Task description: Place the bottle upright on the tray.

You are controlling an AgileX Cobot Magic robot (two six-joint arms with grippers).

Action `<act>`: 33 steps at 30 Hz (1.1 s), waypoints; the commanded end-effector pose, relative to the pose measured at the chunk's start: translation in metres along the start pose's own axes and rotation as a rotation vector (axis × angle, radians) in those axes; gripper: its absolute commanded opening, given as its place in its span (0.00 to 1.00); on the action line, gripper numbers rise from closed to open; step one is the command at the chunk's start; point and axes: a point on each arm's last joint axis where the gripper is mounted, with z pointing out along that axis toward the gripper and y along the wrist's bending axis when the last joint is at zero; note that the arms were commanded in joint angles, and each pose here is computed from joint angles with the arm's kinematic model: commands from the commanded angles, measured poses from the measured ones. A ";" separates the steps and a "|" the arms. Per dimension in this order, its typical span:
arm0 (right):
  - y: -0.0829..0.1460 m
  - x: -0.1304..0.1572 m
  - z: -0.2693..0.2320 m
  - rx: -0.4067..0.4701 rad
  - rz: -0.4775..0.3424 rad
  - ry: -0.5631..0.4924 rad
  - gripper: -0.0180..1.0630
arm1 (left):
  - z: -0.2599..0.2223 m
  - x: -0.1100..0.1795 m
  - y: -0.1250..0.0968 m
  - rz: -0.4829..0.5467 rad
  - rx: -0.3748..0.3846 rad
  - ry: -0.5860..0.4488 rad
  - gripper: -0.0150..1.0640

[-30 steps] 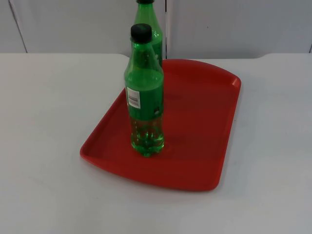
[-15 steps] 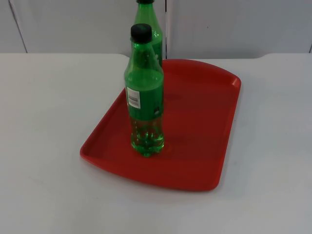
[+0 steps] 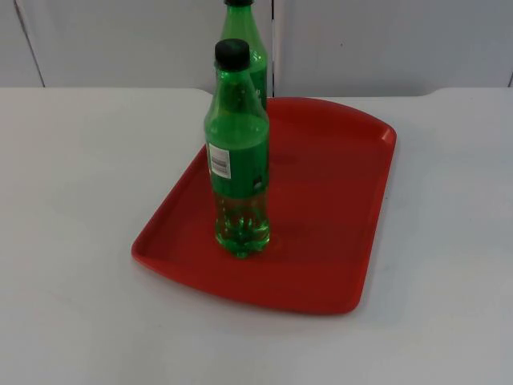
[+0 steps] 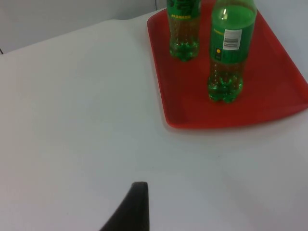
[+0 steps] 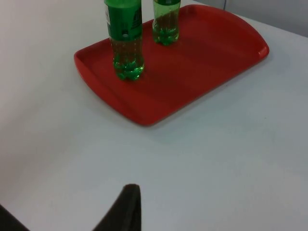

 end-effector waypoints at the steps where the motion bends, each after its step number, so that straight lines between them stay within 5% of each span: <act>1: 0.000 0.001 0.001 0.006 -0.002 -0.007 0.99 | 0.001 0.001 0.000 -0.008 -0.010 0.000 0.99; 33: -0.001 0.001 0.001 0.007 -0.003 -0.007 0.99 | 0.001 0.001 0.001 -0.005 -0.016 0.001 0.99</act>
